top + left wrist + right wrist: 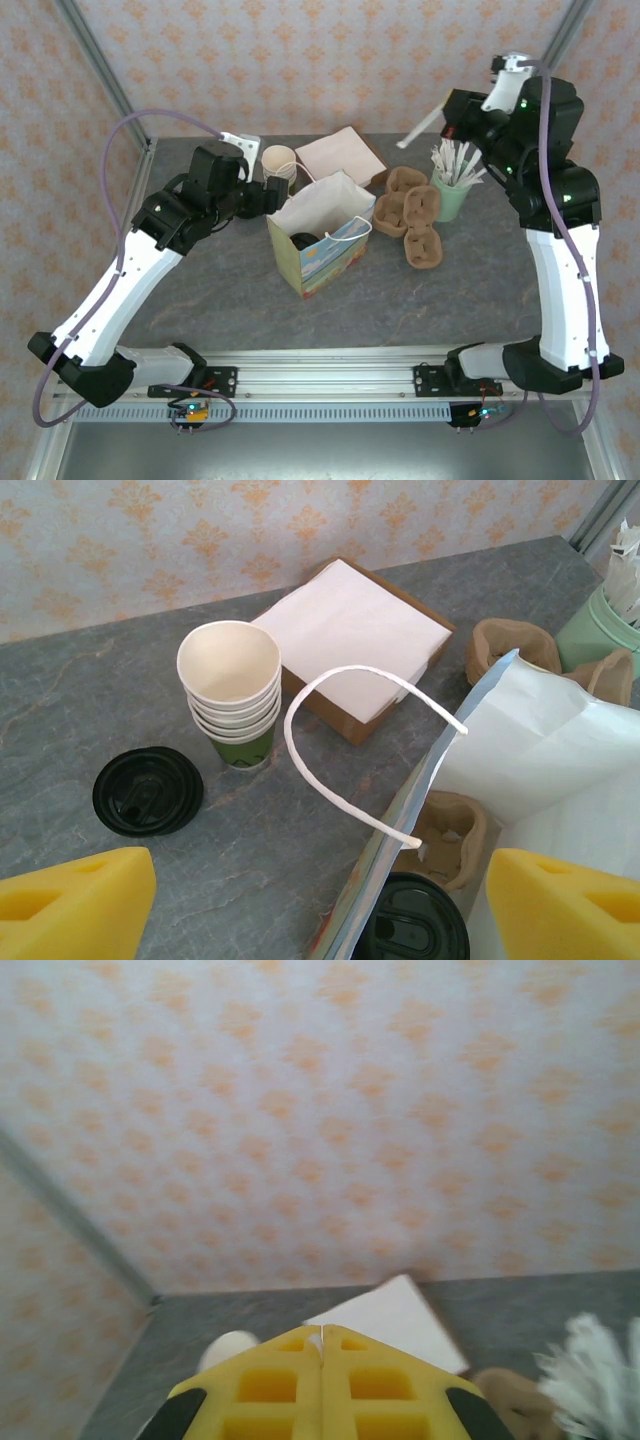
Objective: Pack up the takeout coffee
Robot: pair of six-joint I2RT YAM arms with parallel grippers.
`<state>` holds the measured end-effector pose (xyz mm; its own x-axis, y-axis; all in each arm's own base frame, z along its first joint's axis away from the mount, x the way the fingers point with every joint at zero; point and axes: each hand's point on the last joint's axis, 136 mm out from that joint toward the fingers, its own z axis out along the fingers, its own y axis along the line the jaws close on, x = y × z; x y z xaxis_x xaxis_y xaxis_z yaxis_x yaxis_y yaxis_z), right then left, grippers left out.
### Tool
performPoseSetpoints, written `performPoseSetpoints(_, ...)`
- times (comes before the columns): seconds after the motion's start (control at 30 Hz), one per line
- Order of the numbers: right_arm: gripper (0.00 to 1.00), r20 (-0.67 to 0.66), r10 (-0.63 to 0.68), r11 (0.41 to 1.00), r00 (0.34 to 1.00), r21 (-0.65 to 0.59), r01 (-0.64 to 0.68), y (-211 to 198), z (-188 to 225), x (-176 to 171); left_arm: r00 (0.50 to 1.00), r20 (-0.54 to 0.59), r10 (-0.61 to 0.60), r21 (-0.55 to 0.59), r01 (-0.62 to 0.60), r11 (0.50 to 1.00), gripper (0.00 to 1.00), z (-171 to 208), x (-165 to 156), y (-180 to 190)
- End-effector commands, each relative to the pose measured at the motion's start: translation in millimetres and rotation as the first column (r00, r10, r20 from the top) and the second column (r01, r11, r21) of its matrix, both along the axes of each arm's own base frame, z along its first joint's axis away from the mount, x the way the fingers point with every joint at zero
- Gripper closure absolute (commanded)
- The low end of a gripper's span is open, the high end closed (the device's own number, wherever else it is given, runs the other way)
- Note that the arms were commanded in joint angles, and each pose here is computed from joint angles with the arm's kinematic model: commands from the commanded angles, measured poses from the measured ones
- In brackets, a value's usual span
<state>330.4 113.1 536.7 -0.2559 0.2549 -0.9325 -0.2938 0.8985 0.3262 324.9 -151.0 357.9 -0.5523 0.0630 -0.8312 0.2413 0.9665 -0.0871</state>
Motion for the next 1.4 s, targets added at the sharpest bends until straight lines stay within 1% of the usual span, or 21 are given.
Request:
performPoseSetpoints(0.0,1.0,-0.027,0.185,0.982,0.982,0.024,-0.185,51.3,-8.3,-0.9,0.999,0.03,0.041,-0.002,-0.041,0.999,0.13,6.3,0.0,9.2)
performPoseSetpoints(0.1,1.0,-0.042,0.29,0.957,0.956,0.034,-0.289,85.5,-16.0,-6.2,0.997,0.036,0.068,0.012,-0.068,0.998,0.13,3.9,-1.1,16.1)
performPoseSetpoints(0.23,1.0,-0.116,0.329,0.944,0.937,-0.001,-0.331,110.1,-43.6,-0.8,0.996,0.036,0.078,0.016,-0.078,0.997,0.13,3.9,-4.5,20.0)
performPoseSetpoints(0.47,1.0,-0.235,0.341,0.934,0.91,-0.023,-0.356,129.1,-97.3,8.6,0.996,0.035,0.078,0.017,-0.079,0.997,0.13,0.4,-6.5,21.2)
performPoseSetpoints(0.63,0.99,-0.295,0.316,0.933,0.902,-0.074,-0.351,139.0,-131.2,22.5,0.997,0.03,0.074,0.017,-0.075,0.997,0.13,-3.5,-3.8,18.8)
performPoseSetpoints(0.73,0.98,-0.324,0.321,0.924,0.89,-0.099,-0.369,150.0,-149.7,28.1,0.997,0.024,0.074,0.019,-0.075,0.997,0.13,-6.6,-2.2,17.7)
performPoseSetpoints(0.9,0.94,-0.405,0.347,0.895,0.846,-0.125,-0.427,173.4,-186.5,25.1,0.996,0.023,0.085,0.033,-0.086,0.996,0.13,-10.1,-0.9,19.9)
performPoseSetpoints(0.93,0.92,-0.415,0.352,0.889,0.839,-0.131,-0.438,176.5,-189.9,22.5,0.996,0.023,0.087,0.036,-0.087,0.996,0.13,-10.4,-0.7,20.3)
performPoseSetpoints(1.03,0.76,-0.437,0.369,0.873,0.82,-0.138,-0.467,179.2,-193.2,12.2,0.996,0.022,0.091,0.043,-0.092,0.995,0.13,-12.3,-0.4,21.5)
performPoseSetpoints(1.17,0.55,-0.423,0.323,0.885,0.847,-0.183,-0.429,159.7,-183.0,3.2,0.996,0.022,0.092,0.042,-0.093,0.995,0.13,-14.2,-0.2,21.8)
performPoseSetpoints(1.27,0.5,-0.381,0.27,0.905,0.884,-0.214,-0.369,137.1,-168.1,-4.1,0.996,0.026,0.089,0.034,-0.09,0.995,0.13,-13.8,-0.2,20.8)
performPoseSetpoints(1.37,0.48,-0.343,0.206,0.934,0.916,-0.211,-0.289,105.9,-156.5,-6.9,0.994,0.031,0.109,0.023,-0.11,0.994,0.13,-13.3,3.7,22.8)
